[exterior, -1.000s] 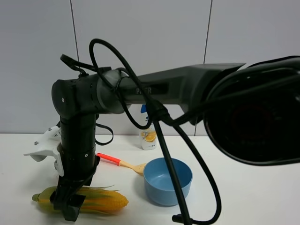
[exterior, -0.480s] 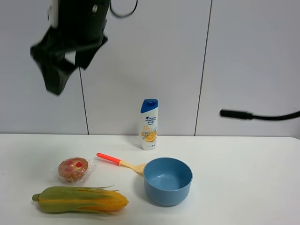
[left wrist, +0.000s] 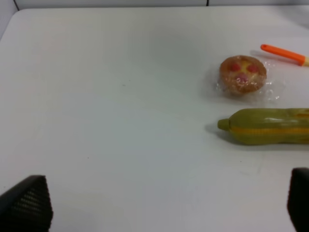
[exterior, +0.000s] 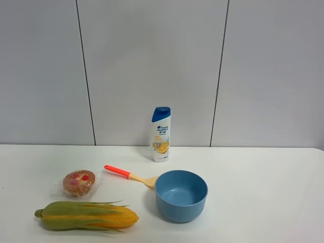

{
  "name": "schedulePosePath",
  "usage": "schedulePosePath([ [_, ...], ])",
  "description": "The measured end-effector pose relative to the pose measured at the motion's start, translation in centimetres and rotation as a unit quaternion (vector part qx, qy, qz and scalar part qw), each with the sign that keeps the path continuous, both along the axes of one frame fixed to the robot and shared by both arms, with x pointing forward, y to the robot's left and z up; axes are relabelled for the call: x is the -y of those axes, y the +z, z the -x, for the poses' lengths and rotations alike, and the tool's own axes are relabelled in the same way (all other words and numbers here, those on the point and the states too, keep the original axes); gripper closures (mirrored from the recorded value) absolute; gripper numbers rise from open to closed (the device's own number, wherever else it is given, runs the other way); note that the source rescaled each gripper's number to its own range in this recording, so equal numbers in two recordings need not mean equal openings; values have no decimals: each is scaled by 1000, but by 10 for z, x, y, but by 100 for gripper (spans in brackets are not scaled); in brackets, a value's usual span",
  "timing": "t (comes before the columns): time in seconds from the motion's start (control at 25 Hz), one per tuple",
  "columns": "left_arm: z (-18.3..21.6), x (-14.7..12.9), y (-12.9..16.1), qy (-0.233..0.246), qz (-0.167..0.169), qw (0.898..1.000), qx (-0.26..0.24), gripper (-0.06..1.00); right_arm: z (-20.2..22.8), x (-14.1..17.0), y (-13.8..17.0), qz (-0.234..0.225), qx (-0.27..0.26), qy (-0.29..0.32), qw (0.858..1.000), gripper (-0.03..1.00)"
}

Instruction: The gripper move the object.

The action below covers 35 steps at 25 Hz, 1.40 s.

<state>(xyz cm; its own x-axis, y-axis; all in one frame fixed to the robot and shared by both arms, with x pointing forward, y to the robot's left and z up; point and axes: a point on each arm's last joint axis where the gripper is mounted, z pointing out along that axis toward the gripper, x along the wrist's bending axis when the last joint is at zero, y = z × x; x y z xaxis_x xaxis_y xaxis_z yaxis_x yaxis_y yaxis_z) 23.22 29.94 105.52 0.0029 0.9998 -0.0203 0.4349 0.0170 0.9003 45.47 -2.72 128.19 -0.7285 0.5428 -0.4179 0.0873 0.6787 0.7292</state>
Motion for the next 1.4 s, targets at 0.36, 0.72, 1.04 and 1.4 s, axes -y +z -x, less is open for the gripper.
schedulePosePath([
  [0.36,0,0,0,0,0,1000,0,-6,5,55,-10,-1,-38,-80,996,3],
  [0.72,0,0,0,0,0,1000,0,-6,39,133,-88,65,-118,-185,973,3],
  [1.04,0,0,0,0,0,1000,0,-6,102,199,-125,0,-147,-241,959,3],
  [1.4,0,0,0,0,0,1000,0,-6,151,254,-148,-96,-150,-301,937,3],
])
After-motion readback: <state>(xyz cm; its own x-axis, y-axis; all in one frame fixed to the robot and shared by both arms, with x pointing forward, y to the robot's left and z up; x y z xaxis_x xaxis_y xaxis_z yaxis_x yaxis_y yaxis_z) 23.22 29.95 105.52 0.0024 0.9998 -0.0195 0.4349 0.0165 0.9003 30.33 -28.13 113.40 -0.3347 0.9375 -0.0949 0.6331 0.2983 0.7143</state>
